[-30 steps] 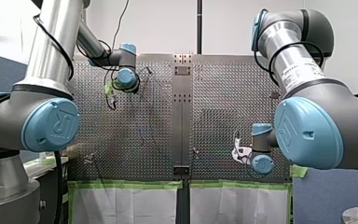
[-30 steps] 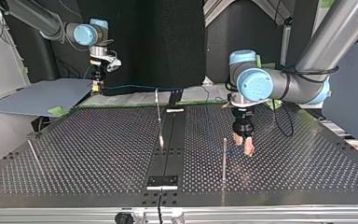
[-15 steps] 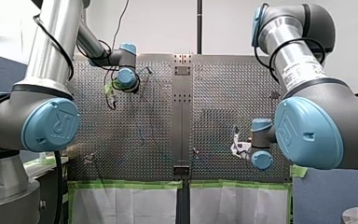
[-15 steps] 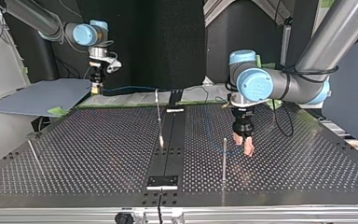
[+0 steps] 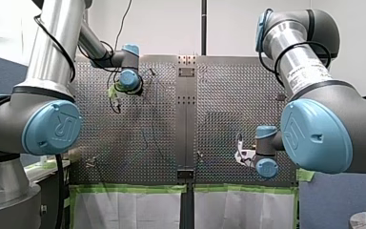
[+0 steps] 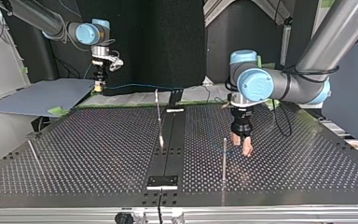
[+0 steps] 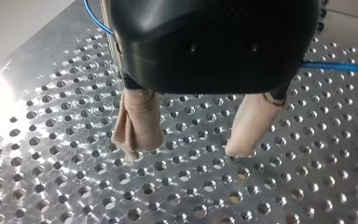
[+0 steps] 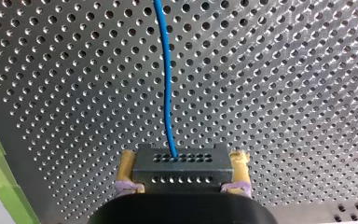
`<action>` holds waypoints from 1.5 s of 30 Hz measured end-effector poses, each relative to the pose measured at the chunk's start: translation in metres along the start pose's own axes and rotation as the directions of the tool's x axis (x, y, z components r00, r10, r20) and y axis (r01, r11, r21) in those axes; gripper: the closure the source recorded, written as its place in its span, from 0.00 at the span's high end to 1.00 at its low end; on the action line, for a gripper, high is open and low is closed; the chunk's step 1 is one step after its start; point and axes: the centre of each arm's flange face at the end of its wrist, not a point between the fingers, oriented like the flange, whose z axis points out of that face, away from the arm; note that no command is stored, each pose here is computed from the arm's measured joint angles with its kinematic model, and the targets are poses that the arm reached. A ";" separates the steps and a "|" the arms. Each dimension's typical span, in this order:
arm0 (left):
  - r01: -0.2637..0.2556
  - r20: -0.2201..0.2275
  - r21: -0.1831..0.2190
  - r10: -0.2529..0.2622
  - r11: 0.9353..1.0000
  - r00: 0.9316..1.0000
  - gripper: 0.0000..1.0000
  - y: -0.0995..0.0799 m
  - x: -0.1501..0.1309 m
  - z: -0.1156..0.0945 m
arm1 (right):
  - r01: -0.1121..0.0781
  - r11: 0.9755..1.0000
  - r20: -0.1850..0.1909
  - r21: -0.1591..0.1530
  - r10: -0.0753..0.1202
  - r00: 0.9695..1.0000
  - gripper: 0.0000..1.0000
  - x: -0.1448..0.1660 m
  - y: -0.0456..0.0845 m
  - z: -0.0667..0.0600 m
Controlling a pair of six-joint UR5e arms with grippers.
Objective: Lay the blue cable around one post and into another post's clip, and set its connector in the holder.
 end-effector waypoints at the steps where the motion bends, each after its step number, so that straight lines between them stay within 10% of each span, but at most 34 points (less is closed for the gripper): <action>1: 0.010 -0.001 0.007 -0.010 1.000 1.000 1.00 0.000 0.000 0.001 | 0.000 1.000 0.001 0.000 0.000 1.000 0.00 0.000 0.000 0.000; 12: 0.130 -0.030 0.090 -0.128 0.987 0.991 1.00 0.000 -0.001 0.006 | -0.009 1.000 0.001 0.000 0.009 1.000 0.00 0.000 0.000 0.000; 23: 0.225 -0.033 0.033 -0.224 0.974 0.974 1.00 0.005 -0.005 0.001 | -0.012 1.000 0.002 0.000 0.012 1.000 0.00 -0.001 0.000 0.000; 45: 0.428 -0.021 0.015 -0.428 0.904 0.904 1.00 0.012 -0.010 -0.015 | -0.012 1.000 0.002 0.001 0.012 1.000 0.00 -0.001 -0.001 -0.001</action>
